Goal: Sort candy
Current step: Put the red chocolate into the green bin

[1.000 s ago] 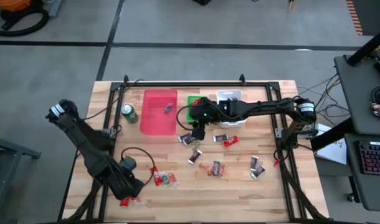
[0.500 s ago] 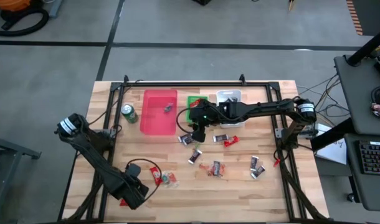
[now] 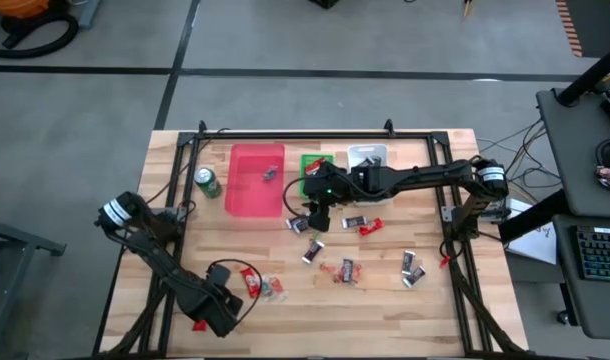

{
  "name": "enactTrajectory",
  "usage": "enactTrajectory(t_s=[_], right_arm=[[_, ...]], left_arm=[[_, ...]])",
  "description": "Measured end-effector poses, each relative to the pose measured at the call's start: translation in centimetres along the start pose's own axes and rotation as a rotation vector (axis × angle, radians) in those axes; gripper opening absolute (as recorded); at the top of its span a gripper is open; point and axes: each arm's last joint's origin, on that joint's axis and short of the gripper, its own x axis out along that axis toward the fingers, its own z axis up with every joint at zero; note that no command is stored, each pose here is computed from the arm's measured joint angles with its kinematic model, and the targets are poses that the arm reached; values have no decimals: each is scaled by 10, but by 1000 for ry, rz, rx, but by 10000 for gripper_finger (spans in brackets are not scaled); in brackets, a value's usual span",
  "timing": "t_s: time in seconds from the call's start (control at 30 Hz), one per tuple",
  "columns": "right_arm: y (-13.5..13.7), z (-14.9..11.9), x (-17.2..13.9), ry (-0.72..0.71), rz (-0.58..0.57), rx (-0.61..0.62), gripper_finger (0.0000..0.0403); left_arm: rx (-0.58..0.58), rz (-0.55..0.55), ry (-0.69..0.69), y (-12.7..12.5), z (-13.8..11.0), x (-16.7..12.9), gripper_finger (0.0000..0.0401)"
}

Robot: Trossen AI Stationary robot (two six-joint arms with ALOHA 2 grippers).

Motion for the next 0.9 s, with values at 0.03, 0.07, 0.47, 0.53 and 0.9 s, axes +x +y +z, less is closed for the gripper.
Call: enactTrajectory(t_s=[0.03,0.07,0.47,0.53,0.9], right_arm=[[0,0,0,1,0,0,155],[0,0,0,0,1,0,155],[0,0,-9,12,1,2,139],[0,3,-19,-12,4,3,136],[25,-8,-57,-77,72,-77,129]], left_arm=[[0,-3,1,-1,0,3,102],[0,-7,3,-1,0,4,95],[53,-59,-181,5,8,-12,10],[71,-65,-232,8,11,-18,8],[297,-489,-950,7,35,-96,1]])
